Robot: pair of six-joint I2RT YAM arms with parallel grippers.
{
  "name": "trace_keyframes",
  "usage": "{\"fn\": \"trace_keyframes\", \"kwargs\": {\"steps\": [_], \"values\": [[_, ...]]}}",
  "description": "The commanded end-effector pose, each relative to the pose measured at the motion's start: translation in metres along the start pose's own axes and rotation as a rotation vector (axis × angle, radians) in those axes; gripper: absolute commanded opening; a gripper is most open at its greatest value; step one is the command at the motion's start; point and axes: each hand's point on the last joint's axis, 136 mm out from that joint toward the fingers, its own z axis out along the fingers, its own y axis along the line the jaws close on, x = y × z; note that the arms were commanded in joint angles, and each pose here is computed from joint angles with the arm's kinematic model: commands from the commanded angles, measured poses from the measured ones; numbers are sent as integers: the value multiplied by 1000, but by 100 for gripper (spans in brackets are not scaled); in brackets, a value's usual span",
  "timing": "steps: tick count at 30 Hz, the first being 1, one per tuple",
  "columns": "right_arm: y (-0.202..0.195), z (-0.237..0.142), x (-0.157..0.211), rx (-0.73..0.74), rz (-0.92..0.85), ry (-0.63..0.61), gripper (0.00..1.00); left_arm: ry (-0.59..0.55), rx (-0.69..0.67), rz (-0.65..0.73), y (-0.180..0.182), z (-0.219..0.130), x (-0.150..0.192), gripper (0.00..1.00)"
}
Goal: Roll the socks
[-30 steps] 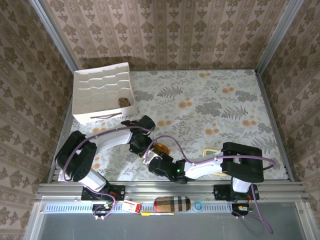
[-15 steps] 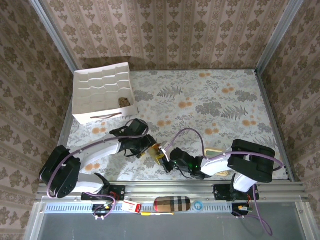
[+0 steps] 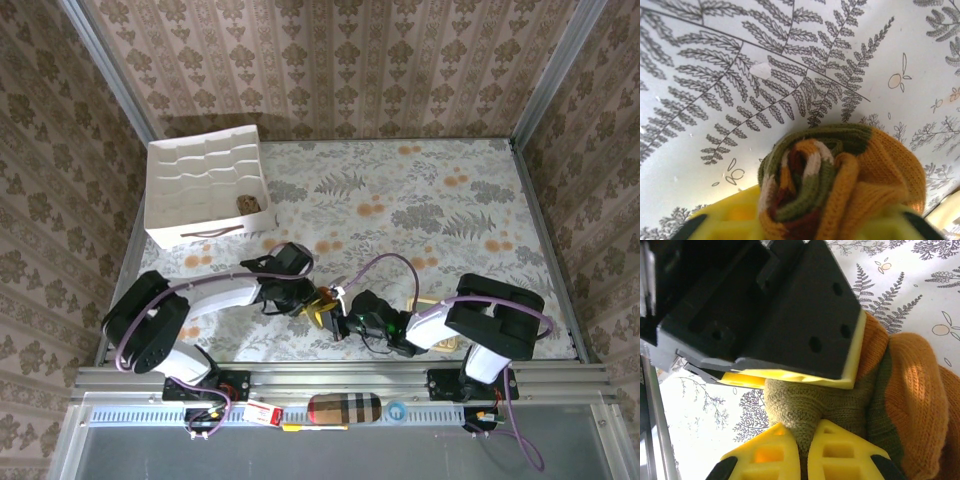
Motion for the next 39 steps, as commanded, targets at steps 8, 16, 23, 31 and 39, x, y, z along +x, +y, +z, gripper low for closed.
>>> {"fn": "trace_keyframes", "kwargs": {"steps": [8, 16, 23, 31, 39], "values": [[-18, -39, 16, 340, -518, 170, 50, 46, -476, -122, 85, -17, 15, 0], [15, -39, -17, 501, -751, 73, 60, 110, -594, -140, 80, -11, 17, 0], [32, -14, -22, 513, -821, 86, 61, 127, -586, -123, 69, -3, 15, 0], [7, 3, -19, 587, -777, 131, 36, 133, -539, -98, 61, -4, 16, 0], [0, -2, -9, 558, -698, 154, 2, 117, -475, -75, 53, -5, 14, 2]]}}
